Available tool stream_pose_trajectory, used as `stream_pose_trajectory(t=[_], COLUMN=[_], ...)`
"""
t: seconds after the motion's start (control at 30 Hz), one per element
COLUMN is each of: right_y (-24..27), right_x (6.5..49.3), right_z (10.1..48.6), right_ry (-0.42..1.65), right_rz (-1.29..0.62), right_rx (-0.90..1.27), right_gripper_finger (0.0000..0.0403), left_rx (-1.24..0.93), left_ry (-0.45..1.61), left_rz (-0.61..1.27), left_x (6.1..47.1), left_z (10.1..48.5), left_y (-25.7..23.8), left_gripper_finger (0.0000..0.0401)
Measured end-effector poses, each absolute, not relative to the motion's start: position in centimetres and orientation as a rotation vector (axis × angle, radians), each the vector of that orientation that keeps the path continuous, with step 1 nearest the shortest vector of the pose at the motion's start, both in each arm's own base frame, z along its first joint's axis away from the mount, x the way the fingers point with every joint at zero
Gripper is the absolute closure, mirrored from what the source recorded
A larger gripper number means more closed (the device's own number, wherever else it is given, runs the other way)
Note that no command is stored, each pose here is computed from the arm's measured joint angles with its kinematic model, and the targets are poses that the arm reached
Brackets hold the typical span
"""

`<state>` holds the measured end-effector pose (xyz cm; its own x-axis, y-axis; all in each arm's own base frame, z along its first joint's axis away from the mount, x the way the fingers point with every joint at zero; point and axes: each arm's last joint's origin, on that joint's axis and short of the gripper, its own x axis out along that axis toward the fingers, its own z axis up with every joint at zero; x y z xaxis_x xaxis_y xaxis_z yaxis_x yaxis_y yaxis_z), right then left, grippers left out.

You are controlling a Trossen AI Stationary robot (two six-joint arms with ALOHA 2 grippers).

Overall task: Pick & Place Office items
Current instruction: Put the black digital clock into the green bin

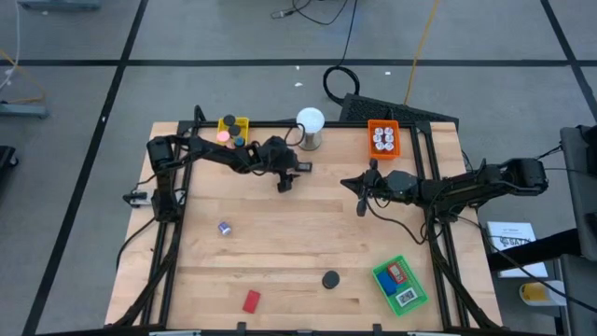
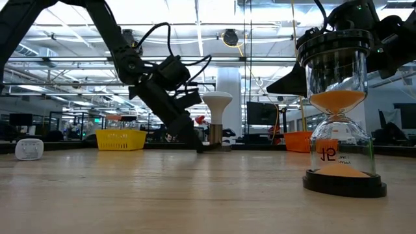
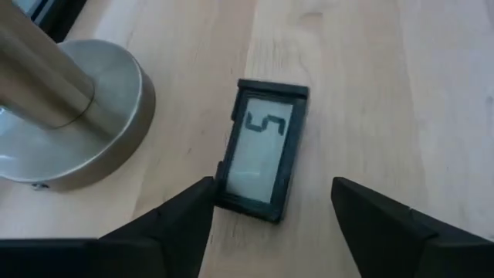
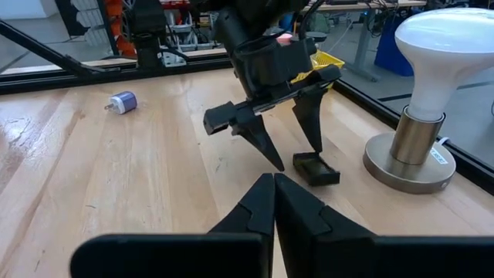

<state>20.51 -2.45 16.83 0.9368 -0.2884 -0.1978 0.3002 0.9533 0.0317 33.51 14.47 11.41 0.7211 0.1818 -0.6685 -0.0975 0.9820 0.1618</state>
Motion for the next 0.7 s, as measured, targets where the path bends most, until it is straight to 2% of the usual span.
stream_pose_trajectory(t=[0.47, 0.57, 0.7], right_y=[-2.4, -2.4, -2.4], right_x=[20.5, 20.5, 20.5], right_z=[16.8, 16.8, 16.8], right_ry=[0.193, 0.193, 0.195], right_rz=[-0.3, -0.3, -0.299], right_rx=[0.059, 0.059, 0.058], right_gripper_finger=[0.0403, 0.0403, 0.0403], left_rx=[0.14, 0.12, -0.009], left_ry=[0.784, 0.791, 0.753], left_rz=[0.134, 0.119, 0.17], left_x=[34.0, 34.1, 34.2], left_z=[11.4, 11.9, 13.4], left_y=[12.5, 11.5, 10.3], left_gripper_finger=[0.0186, 0.0186, 0.0173])
